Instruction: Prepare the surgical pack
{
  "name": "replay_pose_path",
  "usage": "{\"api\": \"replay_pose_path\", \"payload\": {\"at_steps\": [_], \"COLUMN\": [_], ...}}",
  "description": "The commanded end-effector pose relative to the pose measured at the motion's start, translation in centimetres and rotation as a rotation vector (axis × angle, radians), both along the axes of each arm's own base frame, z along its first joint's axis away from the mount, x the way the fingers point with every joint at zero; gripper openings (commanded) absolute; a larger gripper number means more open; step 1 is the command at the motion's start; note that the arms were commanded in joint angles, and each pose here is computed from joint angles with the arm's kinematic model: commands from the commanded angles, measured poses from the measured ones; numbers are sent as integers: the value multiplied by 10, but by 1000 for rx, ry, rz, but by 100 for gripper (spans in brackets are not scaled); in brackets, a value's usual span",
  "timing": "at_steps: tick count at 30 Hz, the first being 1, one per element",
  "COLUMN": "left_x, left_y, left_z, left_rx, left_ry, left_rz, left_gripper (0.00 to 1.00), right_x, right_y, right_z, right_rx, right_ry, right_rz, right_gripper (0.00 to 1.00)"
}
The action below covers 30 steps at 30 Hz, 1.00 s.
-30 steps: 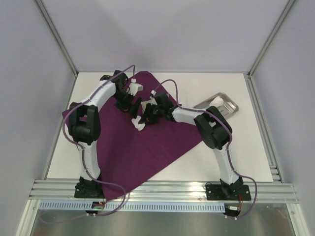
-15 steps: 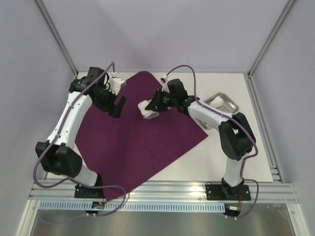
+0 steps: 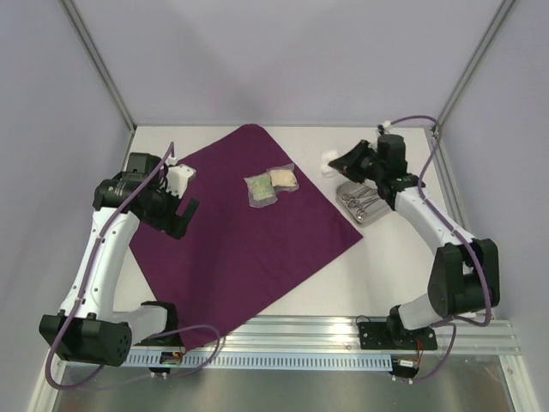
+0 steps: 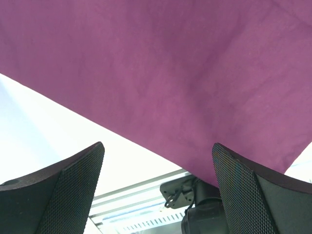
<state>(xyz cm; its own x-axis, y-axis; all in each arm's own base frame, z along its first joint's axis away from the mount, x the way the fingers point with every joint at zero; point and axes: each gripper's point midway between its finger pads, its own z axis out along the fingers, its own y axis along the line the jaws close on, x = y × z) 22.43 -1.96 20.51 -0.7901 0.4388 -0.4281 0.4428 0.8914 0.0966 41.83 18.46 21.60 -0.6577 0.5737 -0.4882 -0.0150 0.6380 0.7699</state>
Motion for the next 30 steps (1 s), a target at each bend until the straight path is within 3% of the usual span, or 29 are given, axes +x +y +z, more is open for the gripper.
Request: {"api": "replay_pose_path", "payload": {"at_steps": [1, 6, 12, 30], "left_x": [0, 6, 6, 8], "left_y": [-3, -10, -8, -9], "left_z": [-4, -15, -20, -25], "left_rx": [-24, -57, -44, -48], "left_ry": [-9, 40, 51, 62], "left_rz": [27, 35, 44, 37], "left_gripper": [100, 100, 100, 100], "right_x": [7, 4, 17, 37], "right_y": [-79, -164, -210, -245], "right_z": [8, -27, -66, -140], "right_rx": [19, 19, 42, 78], "right_ry": [-34, 25, 82, 237], "right_rz": [-278, -516, -692, -876], "right_gripper": [0, 0, 1, 1]}}
